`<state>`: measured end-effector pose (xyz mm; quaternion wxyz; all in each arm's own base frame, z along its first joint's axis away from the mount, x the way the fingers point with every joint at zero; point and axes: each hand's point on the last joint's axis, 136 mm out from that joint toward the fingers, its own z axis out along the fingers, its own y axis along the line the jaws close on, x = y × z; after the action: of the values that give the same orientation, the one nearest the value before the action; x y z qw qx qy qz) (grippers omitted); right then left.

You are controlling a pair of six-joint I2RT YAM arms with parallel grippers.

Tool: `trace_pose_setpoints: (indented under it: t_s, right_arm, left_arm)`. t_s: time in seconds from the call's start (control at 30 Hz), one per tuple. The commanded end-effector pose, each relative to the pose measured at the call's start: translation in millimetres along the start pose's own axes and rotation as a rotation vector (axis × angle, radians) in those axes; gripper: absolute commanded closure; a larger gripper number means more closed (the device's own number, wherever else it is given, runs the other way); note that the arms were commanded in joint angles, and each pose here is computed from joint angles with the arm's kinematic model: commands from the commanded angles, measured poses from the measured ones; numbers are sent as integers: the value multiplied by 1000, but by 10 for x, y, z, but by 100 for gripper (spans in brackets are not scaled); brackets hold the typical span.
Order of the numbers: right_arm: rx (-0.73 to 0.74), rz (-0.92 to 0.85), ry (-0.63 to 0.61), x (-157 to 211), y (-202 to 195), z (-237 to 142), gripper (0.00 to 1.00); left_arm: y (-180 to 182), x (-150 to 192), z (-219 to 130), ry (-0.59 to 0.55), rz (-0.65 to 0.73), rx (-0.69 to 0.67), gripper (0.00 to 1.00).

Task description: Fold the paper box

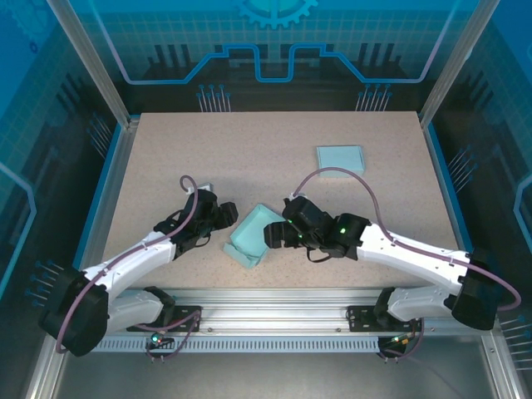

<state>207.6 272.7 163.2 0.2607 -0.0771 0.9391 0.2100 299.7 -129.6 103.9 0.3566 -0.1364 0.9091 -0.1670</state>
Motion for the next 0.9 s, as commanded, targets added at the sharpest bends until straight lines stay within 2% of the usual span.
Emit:
trace_pose_setpoints:
  t_s: [0.0, 0.13, 0.3, 0.37, 0.47, 0.57, 0.67, 0.87]
  right_arm:
    - [7, 9, -31, -194, 4, 22, 20]
    - [17, -18, -2, -285, -58, 96, 37]
    - [31, -88, 54, -437, -97, 199, 66]
    - [44, -125, 76, -495, -116, 245, 74]
    - [63, -186, 112, -601, -158, 317, 83]
    - [61, -260, 153, -716, -173, 402, 87]
    - [58, -345, 193, -836, -174, 494, 91]
    - [89, -491, 205, -1127, -188, 642, 92]
  left_arm:
    - [34, -41, -33, -23, 12, -23, 28]
    - [37, -82, -52, -30, 34, -37, 28]
    - [-16, -204, -77, -49, 77, -38, 27]
    - [-33, -264, -81, -55, 94, -37, 25]
    - [-108, -338, -63, -48, 160, 3, 25]
    - [-278, -307, -6, 10, 328, 105, 22]
    - [-271, -216, 76, 81, 461, 105, 24]
    - [-202, 6, 219, 178, 527, 112, 26]
